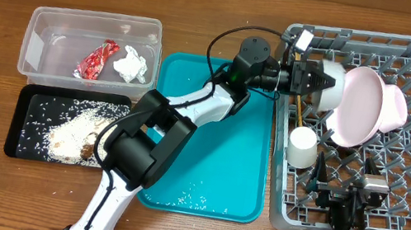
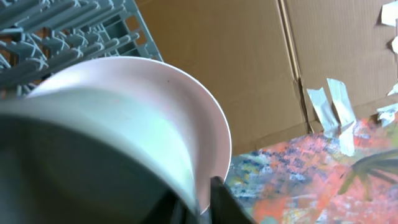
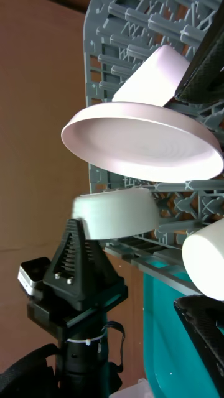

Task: Sort waste into correct bins and load items into the dishwasher
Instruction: 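Carry the empty bowl to the dish rack and set it down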

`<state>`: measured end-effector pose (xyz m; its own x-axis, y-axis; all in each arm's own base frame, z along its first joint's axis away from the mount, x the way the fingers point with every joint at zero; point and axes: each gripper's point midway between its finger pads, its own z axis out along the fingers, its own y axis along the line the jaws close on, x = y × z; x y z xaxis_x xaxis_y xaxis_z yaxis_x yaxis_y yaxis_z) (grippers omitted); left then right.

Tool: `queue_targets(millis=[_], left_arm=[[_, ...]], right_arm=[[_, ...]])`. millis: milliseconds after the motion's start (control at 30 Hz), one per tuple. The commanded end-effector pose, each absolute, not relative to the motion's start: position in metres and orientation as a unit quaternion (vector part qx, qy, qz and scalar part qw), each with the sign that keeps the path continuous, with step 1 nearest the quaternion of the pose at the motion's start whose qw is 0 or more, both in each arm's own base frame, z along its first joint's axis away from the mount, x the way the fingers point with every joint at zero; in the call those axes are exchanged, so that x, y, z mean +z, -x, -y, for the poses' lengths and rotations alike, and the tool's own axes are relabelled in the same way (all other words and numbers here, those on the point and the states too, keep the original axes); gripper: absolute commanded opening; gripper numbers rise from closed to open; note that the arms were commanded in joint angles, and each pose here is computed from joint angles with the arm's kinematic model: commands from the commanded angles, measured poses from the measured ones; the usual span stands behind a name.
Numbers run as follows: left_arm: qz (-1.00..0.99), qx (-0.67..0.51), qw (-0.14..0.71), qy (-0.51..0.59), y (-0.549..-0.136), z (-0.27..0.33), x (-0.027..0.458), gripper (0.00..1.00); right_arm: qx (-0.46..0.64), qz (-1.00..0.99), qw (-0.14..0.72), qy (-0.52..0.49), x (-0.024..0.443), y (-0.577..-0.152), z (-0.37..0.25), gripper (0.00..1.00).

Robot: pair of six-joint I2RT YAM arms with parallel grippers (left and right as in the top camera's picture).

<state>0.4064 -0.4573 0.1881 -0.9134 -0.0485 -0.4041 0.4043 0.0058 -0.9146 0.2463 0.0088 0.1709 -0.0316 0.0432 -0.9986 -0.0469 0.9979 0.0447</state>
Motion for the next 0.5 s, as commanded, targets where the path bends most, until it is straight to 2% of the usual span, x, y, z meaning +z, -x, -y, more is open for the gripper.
queue_targets(millis=[0,67,100,200,267,300,467], left_arm=[[-0.684,-0.694,0.172,-0.148,-0.41,0.454,0.19,0.29],[-0.686,-0.694,0.17,-0.135,-0.418,0.447,0.19,0.45],[-0.687,-0.694,0.171,-0.132,-0.421,0.443,0.191,0.62],[-0.687,-0.697,0.165,-0.118,-0.432,0.427,0.195,0.7],[-0.685,-0.699,0.166,-0.121,-0.438,0.414,0.202,0.96],[-0.686,-0.698,0.167,-0.119,-0.443,0.406,0.205,1.0],[-0.703,-0.679,0.185,-0.101,-0.462,0.37,0.225,1.0]], right_arm=[[0.029,-0.716,0.698,-0.002,0.169,-0.246,-0.007,1.0],[0.029,-0.716,0.698,-0.002,0.169,-0.246,-0.007,1.0],[0.029,-0.716,0.698,-0.002,0.169,-0.246,-0.007,1.0],[0.029,-0.716,0.698,-0.002,0.17,-0.246,-0.007,1.0],[0.029,-0.716,0.698,-0.002,0.169,-0.246,-0.007,1.0],[0.029,-0.716,0.698,-0.002,0.169,-0.246,-0.007,1.0],[0.029,-0.716,0.698,-0.002,0.169,-0.246,-0.007,1.0]])
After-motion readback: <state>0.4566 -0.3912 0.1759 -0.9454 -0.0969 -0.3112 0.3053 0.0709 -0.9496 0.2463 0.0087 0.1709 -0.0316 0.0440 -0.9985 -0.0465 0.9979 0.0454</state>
